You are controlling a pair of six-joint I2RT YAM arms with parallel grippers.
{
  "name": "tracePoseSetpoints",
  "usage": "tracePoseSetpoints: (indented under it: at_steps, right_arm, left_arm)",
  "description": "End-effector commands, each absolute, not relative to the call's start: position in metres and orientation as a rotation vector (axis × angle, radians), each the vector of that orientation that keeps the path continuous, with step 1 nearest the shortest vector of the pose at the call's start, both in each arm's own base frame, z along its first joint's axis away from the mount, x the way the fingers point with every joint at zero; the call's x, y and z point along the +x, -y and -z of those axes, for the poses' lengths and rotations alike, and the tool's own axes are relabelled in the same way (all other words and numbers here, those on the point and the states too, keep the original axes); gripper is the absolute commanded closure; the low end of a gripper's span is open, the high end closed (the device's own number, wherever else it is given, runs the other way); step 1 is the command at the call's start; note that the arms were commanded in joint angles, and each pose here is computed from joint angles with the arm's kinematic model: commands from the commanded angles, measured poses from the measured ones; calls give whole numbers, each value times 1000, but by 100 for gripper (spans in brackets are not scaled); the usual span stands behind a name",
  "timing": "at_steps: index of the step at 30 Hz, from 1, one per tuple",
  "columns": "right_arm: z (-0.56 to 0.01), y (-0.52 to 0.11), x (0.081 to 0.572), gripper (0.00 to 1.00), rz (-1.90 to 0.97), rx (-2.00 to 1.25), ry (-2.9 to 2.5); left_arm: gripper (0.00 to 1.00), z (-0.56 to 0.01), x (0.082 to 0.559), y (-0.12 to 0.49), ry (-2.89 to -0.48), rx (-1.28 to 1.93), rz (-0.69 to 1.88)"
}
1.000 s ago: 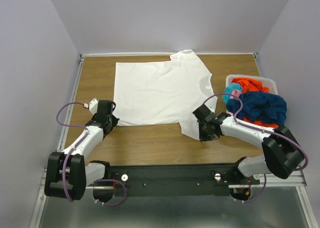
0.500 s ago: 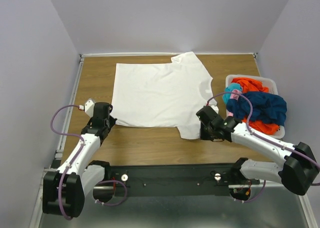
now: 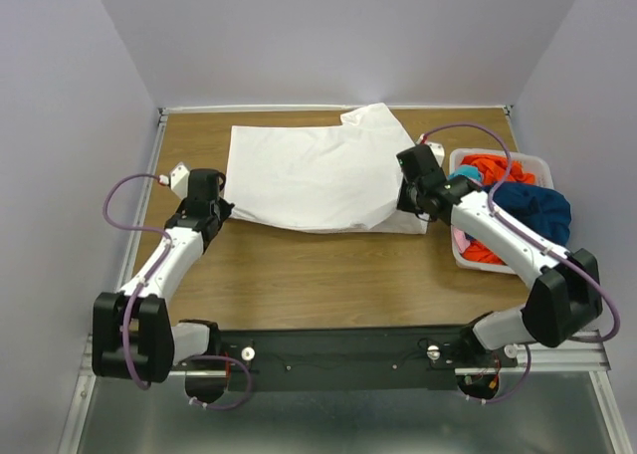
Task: Fold and stack the t-shirts
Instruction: Fold the tshirt
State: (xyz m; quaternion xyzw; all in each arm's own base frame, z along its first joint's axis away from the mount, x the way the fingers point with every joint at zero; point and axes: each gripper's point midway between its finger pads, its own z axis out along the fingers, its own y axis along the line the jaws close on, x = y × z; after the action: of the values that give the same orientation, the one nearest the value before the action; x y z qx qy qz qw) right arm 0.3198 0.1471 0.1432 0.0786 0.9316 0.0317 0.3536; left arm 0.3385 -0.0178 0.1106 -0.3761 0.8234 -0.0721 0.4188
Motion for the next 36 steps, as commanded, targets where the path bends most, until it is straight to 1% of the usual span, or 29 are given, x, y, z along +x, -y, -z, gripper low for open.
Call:
tracePoseSetpoints:
  at_steps: [1,4,5,7,8,9,10,11,12,13,15,16,20,21,22,23,24,25,26,27,28,29,30,31,32,33,36]
  right_arm:
    - [-157,-156,364,99,-109,147,-2365]
    - [-147,-157,385,99,-109,136,-2388]
    - [-155,-160,395,99,-126,134,-2370]
    - [-143,-160,410,99,-127,118,-2399]
    - [-145,-161,433,99,-148,126,-2392]
    - [-145,-162,433,99,-159,122,-2394]
    - [-131,-165,437,99,-152,100,-2425]
    - [-129,-166,443,99,-156,94,-2429]
    - [-134,-166,455,99,-158,105,-2411]
    - [-121,-165,460,99,-149,110,-2434]
    - [-124,-159,479,99,-156,139,-2416]
    - [-112,-158,485,99,-148,143,-2437]
    - [-109,-151,513,99,-169,145,-2424]
    - [-95,-150,519,94,-167,131,-2448]
    - [-99,-154,527,91,-189,97,-2434]
    - [-99,-154,532,90,-191,94,-2428]
    - [-84,-150,537,86,-177,100,-2449]
    - [-85,-150,541,77,-186,91,-2446]
    - [-88,-148,547,53,-188,97,-2432]
    - [-91,-148,548,45,-187,93,-2425]
    - [-97,-148,549,40,-189,81,-2415]
    - [-101,-150,547,28,-200,72,-2411]
    - [-98,-149,542,19,-203,67,-2422]
    - [-111,-152,536,10,-233,51,-2408]
    - [-101,-151,525,0,-242,48,-2442]
    - [-100,-150,517,0,-242,48,-2453]
    - [-100,-169,491,0,-367,3,-2469]
  left_arm:
    - [100,-125,368,12,-2029,-917,149]
    - [100,-124,384,9,-2033,-908,133]
    - [100,-124,388,9,-2038,-903,132]
    - [100,-119,400,8,-2052,-900,120]
    - [100,-113,413,10,-2077,-889,113]
    - [100,-118,417,10,-2066,-883,118]
    - [100,-106,420,10,-2094,-889,104]
    - [100,-103,424,10,-2105,-890,98]
    - [100,-99,427,9,-2116,-895,92]
    - [100,-93,433,7,-2127,-905,84]
    - [100,-91,440,3,-2122,-925,72]
    - [100,-86,443,1,-2126,-933,67]
    - [100,-78,455,-3,-2132,-946,58]
    - [97,-75,459,-3,-2141,-947,60]
    - [72,-76,461,-3,-2142,-944,62]
    - [54,-75,463,-4,-2142,-945,53]
    - [34,-76,464,-5,-2136,-956,45]
    - [2,-81,466,-8,-2127,-961,38]
    - [2,-84,466,-9,-2122,-961,32]
    - [2,-90,467,-10,-2109,-961,30]
    - [2,-101,470,-10,-2087,-956,43]
    - [2,-107,470,-10,-2076,-953,51]
    - [2,-113,470,-8,-2066,-950,67]
    - [2,-122,469,-6,-2050,-941,87]
    - [2,-127,470,0,-2045,-922,117]
    - [2,-129,470,5,-2044,-909,135]
    - [2,-130,472,31,-2070,-825,198]
